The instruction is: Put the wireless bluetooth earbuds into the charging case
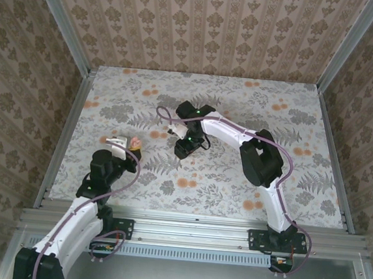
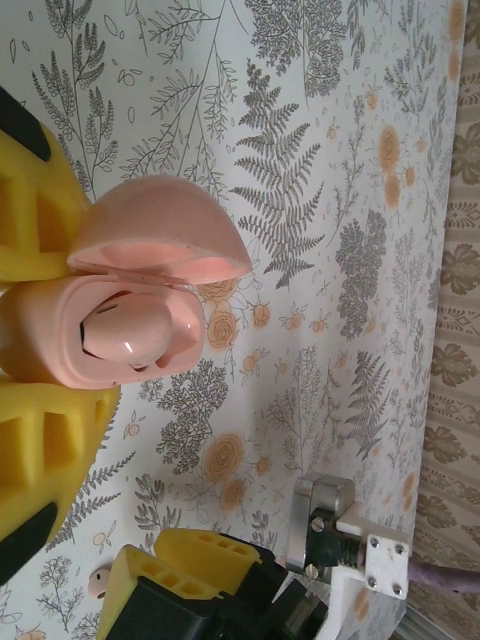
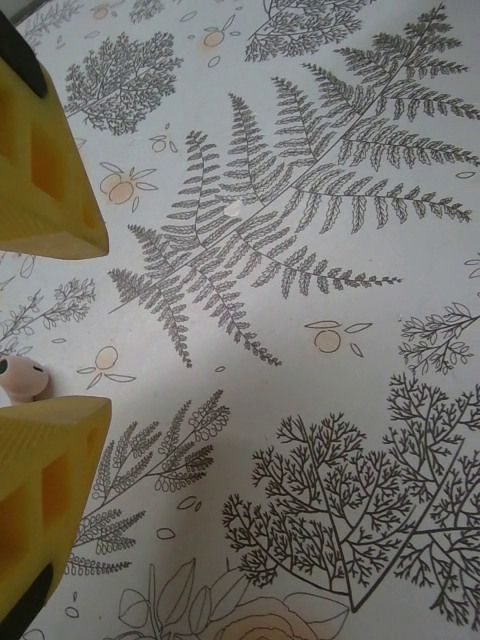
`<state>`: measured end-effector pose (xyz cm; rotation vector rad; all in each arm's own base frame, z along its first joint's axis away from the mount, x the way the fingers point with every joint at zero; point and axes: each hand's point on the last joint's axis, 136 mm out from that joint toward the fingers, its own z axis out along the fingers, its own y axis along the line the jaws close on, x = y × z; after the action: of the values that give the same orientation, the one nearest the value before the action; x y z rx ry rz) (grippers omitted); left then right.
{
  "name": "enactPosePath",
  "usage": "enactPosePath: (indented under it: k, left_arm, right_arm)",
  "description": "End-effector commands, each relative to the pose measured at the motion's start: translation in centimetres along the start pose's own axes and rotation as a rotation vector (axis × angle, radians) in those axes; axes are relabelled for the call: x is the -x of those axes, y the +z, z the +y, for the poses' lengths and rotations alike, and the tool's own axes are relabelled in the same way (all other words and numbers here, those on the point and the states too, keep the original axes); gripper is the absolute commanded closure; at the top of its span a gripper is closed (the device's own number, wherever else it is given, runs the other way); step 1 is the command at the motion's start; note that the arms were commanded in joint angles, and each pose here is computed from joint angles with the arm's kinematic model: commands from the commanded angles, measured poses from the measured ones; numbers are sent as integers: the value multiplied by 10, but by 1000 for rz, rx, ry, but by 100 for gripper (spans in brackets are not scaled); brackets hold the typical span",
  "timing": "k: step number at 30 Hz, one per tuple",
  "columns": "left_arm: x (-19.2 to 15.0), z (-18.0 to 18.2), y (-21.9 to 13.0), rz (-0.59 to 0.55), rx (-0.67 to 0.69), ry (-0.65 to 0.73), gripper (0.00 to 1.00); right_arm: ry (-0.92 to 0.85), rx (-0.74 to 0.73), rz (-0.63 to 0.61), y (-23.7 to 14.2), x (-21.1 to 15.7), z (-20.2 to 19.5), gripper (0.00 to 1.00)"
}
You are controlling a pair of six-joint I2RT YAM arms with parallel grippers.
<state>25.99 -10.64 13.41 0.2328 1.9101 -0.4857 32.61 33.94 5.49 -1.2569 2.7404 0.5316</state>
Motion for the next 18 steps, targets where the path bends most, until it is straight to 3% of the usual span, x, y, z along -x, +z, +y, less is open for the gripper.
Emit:
enactPosePath:
  k: [1,9,18]
  left_arm:
    - [15,-2,-2,-21,-2,7,90]
    - [15,-2,-5,-23,0,5,90]
    - [17,-3,-5,-23,-6,4,90]
  right_arm:
    - [64,36,36,9,-4,3,57]
    - [164,45,118,28,-33,-3,53]
    - [232,37,152,16,-66,0,52]
